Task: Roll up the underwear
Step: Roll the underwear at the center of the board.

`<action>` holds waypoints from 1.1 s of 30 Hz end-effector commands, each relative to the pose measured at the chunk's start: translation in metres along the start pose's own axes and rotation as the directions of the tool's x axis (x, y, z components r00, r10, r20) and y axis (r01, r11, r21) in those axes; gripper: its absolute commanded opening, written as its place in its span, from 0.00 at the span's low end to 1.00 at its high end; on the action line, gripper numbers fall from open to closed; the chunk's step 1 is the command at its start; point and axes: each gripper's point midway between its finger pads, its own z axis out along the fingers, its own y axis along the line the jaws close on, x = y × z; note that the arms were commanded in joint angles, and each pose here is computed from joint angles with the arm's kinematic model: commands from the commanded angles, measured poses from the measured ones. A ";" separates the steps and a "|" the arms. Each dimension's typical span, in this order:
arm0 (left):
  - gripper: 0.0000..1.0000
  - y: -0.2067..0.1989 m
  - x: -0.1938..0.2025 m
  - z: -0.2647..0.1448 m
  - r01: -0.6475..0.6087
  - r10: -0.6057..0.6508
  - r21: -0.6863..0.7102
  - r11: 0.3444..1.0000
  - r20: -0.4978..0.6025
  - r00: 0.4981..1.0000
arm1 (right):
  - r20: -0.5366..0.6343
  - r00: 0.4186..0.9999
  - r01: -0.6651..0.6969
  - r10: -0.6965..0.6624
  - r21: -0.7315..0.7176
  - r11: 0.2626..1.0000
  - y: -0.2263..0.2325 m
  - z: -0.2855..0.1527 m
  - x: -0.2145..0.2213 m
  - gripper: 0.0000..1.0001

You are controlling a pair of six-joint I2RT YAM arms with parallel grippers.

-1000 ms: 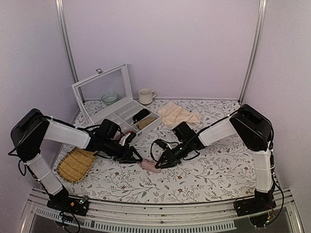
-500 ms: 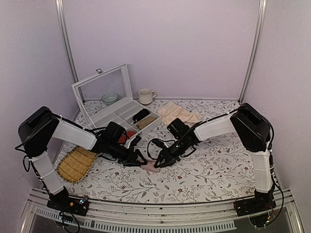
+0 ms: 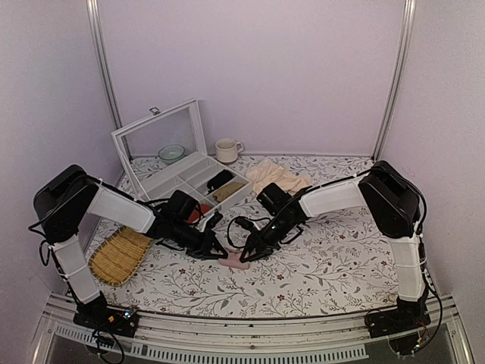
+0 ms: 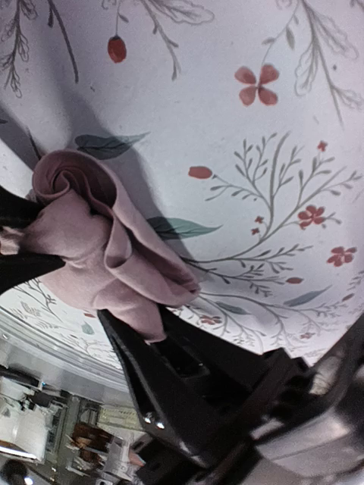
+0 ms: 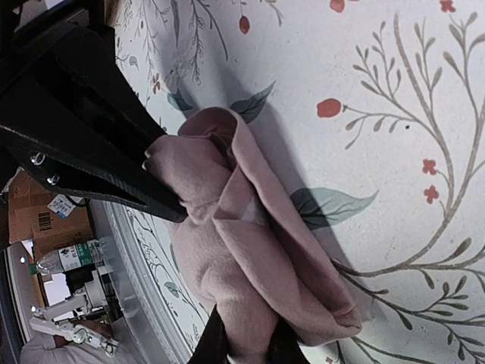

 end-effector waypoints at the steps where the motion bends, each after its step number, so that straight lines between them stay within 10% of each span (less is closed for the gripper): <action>1: 0.00 0.000 0.006 0.009 -0.018 0.017 -0.012 1.000 -0.026 1.000 | -0.084 0.994 -0.060 0.072 0.135 0.989 -0.047 0.029 0.026 0.00; 5: 0.00 0.002 0.008 0.009 -0.018 0.017 -0.022 1.000 -0.036 0.999 | -0.077 0.996 -0.042 0.054 0.149 0.988 -0.046 0.027 0.024 0.03; 8: 0.00 0.004 0.008 0.009 -0.019 0.017 -0.037 0.999 -0.045 0.999 | -0.030 0.999 0.027 -0.022 0.189 0.982 -0.040 0.019 0.018 0.28; 12: 0.00 0.004 0.009 0.009 -0.025 0.022 -0.039 0.999 -0.053 0.998 | 0.060 0.990 0.114 -0.130 0.213 0.970 -0.019 0.001 0.002 0.37; 33: 0.00 0.006 0.015 0.011 -0.032 0.029 -0.036 0.999 -0.087 0.996 | 0.242 0.713 0.399 -0.658 0.632 0.664 0.048 -0.067 -0.015 0.45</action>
